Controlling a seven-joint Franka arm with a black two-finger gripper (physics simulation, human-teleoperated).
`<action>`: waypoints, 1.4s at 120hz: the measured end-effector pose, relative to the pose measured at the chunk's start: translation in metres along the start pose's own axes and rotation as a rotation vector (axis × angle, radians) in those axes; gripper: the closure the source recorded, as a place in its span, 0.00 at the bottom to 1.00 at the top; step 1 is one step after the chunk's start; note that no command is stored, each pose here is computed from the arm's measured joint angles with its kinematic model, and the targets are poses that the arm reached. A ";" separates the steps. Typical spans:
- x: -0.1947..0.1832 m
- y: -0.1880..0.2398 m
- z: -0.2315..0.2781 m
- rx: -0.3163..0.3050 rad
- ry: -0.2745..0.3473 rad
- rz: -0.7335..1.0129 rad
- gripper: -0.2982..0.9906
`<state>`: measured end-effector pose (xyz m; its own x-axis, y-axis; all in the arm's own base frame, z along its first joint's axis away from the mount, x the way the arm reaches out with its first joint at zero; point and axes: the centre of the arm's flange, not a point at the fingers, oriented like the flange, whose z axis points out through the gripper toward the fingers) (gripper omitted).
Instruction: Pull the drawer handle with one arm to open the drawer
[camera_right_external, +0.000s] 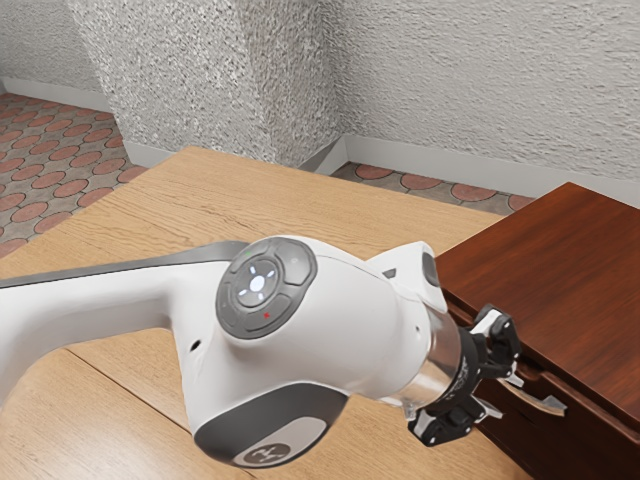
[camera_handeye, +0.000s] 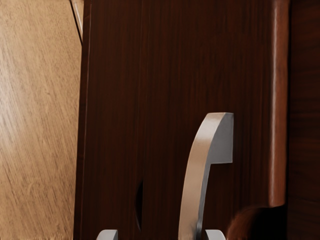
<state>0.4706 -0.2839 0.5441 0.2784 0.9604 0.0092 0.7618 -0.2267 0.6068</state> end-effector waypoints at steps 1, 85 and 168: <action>0.000 0.000 0.000 0.000 0.000 0.000 0.65; -0.001 -0.016 -0.016 0.112 0.056 -0.039 0.63; -0.005 -0.035 -0.046 0.233 0.067 -0.098 0.58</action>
<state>0.4156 -0.2735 0.5599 0.1630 0.9865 0.0164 0.8996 -0.1555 0.4082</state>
